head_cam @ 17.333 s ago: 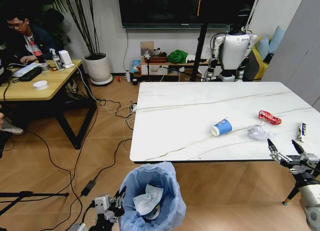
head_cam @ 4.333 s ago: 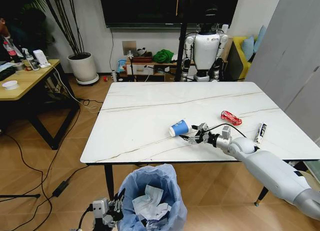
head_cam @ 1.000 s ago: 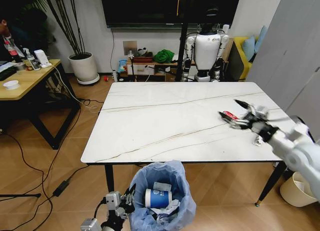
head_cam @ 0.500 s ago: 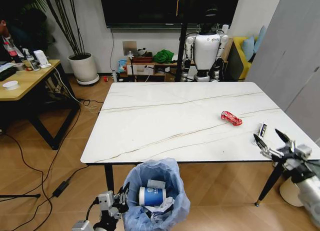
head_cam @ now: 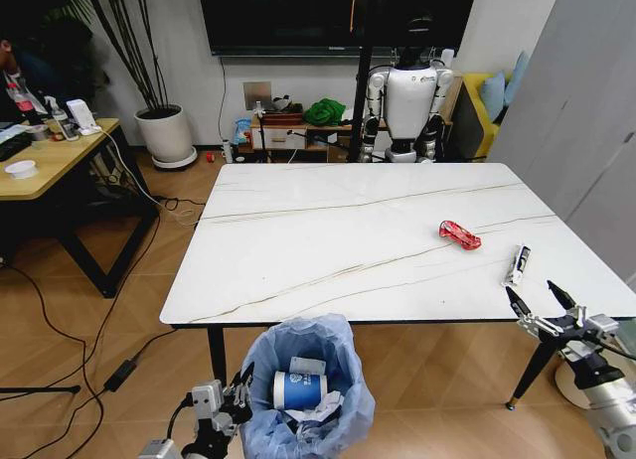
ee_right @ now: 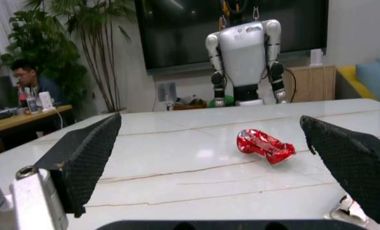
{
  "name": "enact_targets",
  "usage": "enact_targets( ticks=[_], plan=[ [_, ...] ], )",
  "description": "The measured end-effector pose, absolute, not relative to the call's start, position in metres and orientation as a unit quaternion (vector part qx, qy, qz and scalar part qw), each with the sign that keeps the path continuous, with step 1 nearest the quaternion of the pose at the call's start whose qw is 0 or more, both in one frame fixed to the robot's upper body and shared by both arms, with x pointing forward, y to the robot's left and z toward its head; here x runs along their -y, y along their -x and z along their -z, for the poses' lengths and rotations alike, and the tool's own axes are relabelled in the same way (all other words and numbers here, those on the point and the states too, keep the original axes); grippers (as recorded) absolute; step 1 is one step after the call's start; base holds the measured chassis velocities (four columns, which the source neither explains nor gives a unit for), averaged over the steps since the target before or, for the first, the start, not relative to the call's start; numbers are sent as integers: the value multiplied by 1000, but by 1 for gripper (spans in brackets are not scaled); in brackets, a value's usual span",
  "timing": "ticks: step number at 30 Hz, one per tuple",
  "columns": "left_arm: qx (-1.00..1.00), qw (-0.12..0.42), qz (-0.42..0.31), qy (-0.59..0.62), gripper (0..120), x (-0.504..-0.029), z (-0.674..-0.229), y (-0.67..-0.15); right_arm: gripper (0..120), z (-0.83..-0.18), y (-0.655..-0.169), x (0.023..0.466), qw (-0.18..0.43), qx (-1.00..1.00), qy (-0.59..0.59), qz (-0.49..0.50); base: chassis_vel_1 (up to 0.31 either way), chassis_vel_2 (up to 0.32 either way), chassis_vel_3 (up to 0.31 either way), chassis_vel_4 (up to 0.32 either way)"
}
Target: Pick up the trash bin and place the trash from the table into it.
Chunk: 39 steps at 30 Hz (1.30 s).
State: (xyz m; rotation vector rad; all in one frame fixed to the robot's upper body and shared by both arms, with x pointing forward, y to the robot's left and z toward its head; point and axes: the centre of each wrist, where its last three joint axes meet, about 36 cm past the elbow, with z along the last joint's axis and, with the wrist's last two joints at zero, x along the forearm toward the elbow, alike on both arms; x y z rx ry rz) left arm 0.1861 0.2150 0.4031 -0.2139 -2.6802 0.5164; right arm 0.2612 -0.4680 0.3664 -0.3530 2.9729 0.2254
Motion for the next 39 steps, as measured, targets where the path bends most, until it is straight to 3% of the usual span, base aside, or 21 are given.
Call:
enact_targets(
  ticks=[39],
  plan=[
    [957,207,-185,83,0,-210,-400,-182,100,-361,-249,469,64,-988,117,-84,-30,-27,32,26]
  ],
)
